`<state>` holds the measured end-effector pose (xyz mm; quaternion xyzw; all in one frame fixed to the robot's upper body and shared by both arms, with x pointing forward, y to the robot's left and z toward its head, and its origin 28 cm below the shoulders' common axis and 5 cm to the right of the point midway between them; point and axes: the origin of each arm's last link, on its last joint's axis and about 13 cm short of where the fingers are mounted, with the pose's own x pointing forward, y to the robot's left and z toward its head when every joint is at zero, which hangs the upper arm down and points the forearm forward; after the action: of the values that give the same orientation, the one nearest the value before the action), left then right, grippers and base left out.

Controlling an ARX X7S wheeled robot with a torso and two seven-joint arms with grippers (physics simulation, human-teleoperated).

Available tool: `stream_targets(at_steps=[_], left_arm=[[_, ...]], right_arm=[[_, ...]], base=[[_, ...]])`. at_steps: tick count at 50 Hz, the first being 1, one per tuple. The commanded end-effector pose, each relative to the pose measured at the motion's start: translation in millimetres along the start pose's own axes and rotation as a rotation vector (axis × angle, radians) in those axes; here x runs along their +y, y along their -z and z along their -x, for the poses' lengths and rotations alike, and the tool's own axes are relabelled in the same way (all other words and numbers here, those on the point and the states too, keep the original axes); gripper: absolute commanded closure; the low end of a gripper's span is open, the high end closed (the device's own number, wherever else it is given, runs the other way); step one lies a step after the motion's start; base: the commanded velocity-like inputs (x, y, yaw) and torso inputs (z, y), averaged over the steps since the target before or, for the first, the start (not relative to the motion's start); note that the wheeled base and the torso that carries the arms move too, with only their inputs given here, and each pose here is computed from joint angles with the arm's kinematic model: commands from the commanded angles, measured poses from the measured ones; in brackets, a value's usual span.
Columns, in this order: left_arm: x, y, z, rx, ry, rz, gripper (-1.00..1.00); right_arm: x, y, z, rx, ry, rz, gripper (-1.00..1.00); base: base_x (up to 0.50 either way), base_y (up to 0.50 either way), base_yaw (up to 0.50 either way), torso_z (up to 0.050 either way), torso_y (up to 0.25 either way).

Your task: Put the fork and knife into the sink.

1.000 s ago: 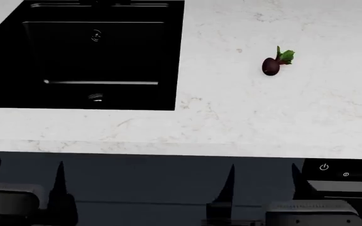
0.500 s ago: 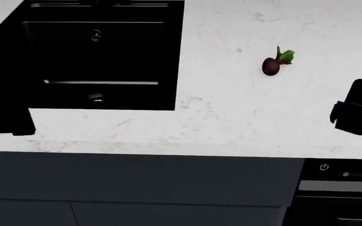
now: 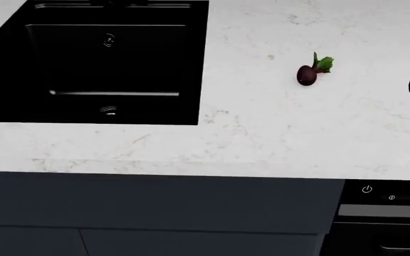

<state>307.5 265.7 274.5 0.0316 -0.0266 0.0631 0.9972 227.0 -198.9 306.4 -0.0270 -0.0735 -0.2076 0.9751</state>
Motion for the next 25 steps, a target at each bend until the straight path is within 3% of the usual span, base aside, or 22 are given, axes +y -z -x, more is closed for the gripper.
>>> stream_targets(at_steps=[1, 17, 25], left_arm=[[3.6, -38.3, 14.6, 0.017, 0.060, -0.014, -1.00], [8.6, -69.6, 30.5, 0.049, 0.098, 0.005, -1.00], [12.5, -76.7, 35.5, 0.051, 0.086, -0.025, -1.00]], right_arm=[[1.5, -7.4, 1.8, -0.013, -0.028, 0.010, -1.00], [2.8, -11.0, 4.0, -0.026, -0.054, 0.005, -1.00], [3.3, -8.3, 3.6, -0.029, -0.060, -0.007, -1.00]], base=[[0.00, 0.00, 0.00, 0.000, 0.000], [0.00, 0.00, 0.00, 0.000, 0.000], [0.00, 0.00, 0.00, 0.000, 0.000]])
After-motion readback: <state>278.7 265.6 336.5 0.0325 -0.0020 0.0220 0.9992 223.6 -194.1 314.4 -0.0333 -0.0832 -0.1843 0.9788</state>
